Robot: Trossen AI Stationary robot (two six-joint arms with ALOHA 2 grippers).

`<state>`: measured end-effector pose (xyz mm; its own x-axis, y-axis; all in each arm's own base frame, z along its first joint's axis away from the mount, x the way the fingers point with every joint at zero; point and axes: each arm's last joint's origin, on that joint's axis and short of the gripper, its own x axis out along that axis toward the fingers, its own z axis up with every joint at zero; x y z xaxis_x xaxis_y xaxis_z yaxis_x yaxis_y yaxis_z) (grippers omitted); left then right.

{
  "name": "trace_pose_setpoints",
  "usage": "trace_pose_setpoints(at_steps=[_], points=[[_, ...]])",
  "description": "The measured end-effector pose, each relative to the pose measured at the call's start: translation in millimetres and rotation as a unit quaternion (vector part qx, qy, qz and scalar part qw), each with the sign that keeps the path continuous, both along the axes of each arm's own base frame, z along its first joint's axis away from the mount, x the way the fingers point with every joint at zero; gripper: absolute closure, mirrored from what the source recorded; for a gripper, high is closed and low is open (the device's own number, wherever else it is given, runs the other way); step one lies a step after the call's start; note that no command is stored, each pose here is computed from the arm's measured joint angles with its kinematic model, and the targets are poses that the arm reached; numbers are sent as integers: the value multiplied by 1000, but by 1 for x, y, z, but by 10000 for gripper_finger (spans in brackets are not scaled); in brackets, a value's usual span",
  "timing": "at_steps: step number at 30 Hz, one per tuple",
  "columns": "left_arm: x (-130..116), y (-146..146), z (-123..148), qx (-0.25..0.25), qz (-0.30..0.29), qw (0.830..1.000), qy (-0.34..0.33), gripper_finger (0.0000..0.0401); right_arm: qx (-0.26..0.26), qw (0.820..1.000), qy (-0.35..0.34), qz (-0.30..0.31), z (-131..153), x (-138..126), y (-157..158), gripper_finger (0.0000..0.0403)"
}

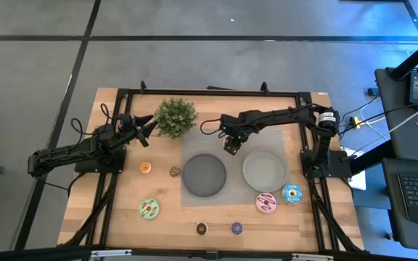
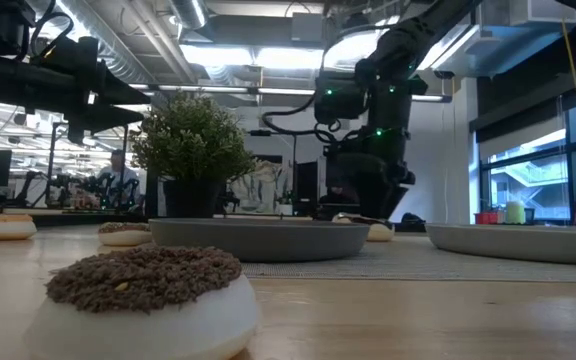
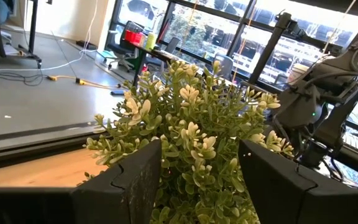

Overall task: Pick & Place donuts
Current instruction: Put the large black donut on the light gray plate

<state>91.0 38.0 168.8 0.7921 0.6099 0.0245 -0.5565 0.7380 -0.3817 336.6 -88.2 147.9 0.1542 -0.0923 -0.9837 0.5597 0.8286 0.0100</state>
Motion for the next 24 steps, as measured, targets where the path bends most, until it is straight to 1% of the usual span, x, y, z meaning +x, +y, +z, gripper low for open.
trace_pose_setpoints(at_steps=[5,8,10,13,18,21,24], points=[[0,0,0,0,0,1000,0,191,-1,1000,-3,4,0,1,0,287],[0,0,0,0,0,1000,0,191,2,1000,6,20,3,-1,0,314],[0,0,0,0,0,1000,0,191,11,999,15,27,10,-3,0,327],[0,0,0,0,0,1000,0,191,25,999,10,31,29,-9,3,336],[0,0,0,0,0,1000,0,191,34,998,37,39,57,-39,27,332],[0,0,1,1,1,1000,-3,191,34,999,19,37,74,-61,46,327],[0,0,1,1,1,1000,-4,191,39,999,2,11,80,-87,65,324]])
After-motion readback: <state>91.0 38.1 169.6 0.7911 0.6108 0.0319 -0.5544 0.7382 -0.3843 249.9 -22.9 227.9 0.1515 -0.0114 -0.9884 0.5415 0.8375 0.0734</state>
